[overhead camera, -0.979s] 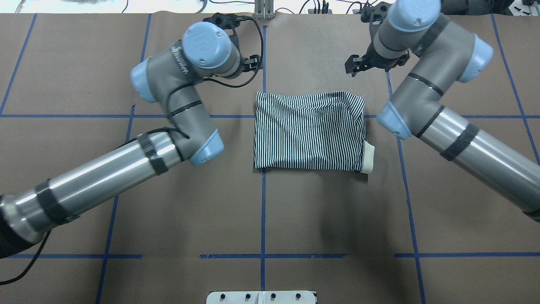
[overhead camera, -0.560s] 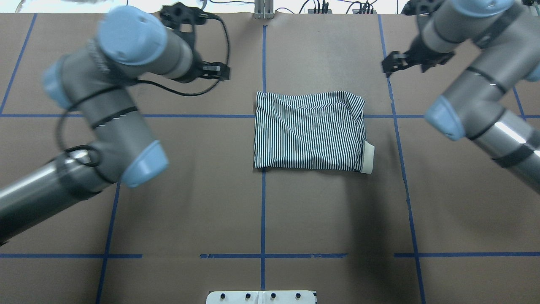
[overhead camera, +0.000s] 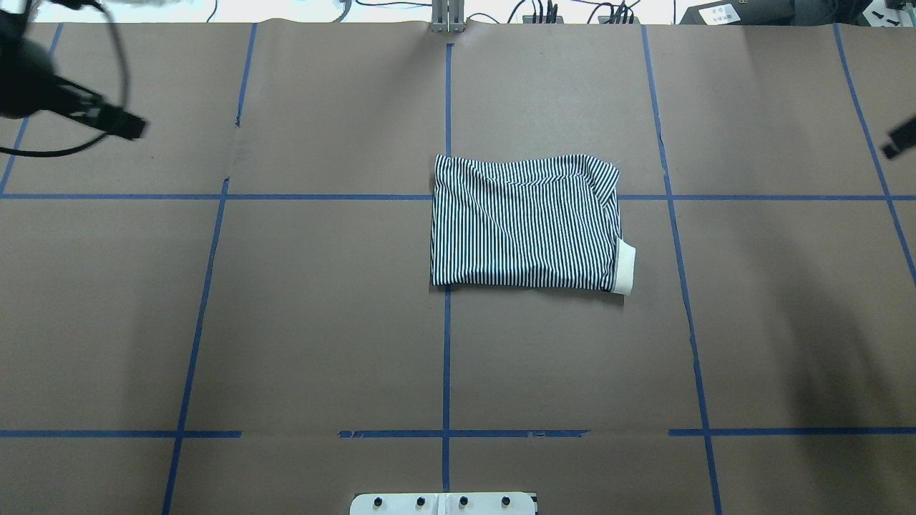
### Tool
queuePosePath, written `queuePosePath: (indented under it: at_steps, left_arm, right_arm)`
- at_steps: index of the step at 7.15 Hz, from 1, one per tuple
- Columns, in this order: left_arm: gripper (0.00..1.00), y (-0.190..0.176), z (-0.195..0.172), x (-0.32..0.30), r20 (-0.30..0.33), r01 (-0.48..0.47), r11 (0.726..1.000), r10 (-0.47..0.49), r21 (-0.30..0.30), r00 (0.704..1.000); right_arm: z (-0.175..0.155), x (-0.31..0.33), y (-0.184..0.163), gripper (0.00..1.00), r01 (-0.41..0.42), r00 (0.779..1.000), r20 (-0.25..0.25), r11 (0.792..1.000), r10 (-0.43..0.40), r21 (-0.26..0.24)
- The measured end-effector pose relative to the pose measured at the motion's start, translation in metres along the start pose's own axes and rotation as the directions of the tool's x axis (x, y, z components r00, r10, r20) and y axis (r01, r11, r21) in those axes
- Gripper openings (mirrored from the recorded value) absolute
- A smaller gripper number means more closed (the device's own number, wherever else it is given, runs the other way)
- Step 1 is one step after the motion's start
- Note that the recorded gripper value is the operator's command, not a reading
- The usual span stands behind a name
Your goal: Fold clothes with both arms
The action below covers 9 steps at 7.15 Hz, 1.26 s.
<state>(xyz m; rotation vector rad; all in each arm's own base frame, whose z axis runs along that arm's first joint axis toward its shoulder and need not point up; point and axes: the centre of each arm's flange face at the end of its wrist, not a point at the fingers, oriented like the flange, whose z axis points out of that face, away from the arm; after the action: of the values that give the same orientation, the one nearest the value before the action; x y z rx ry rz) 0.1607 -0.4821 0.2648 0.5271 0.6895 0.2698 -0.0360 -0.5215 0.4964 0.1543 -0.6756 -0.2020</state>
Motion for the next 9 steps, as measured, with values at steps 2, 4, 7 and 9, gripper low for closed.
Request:
queuePosePath:
  at_steps: [2,4,7,9]
  left_arm:
    - [1.00,0.047,0.009,-0.072,0.017,0.061,0.993,-0.059,-0.101,0.998]
    - [1.00,0.079,0.026,-0.154,0.086,0.185,0.968,-0.172,-0.171,0.981]
    - [1.00,0.176,0.053,-0.290,-0.061,0.215,0.928,-0.244,-0.305,0.968]
    - [1.00,0.225,0.058,-0.310,-0.106,0.243,0.909,-0.294,-0.338,0.950]
  right_arm:
    - [0.015,0.045,0.081,1.00,-0.077,0.997,0.005,0.995,0.077,-0.065]
    - [0.028,0.067,0.131,1.00,-0.150,0.987,0.040,0.982,0.155,-0.116]
    - [0.029,0.093,0.174,1.00,-0.251,0.955,0.129,0.958,0.269,-0.136]
    - [0.028,0.097,0.179,1.00,-0.260,0.954,0.117,0.956,0.276,-0.133]
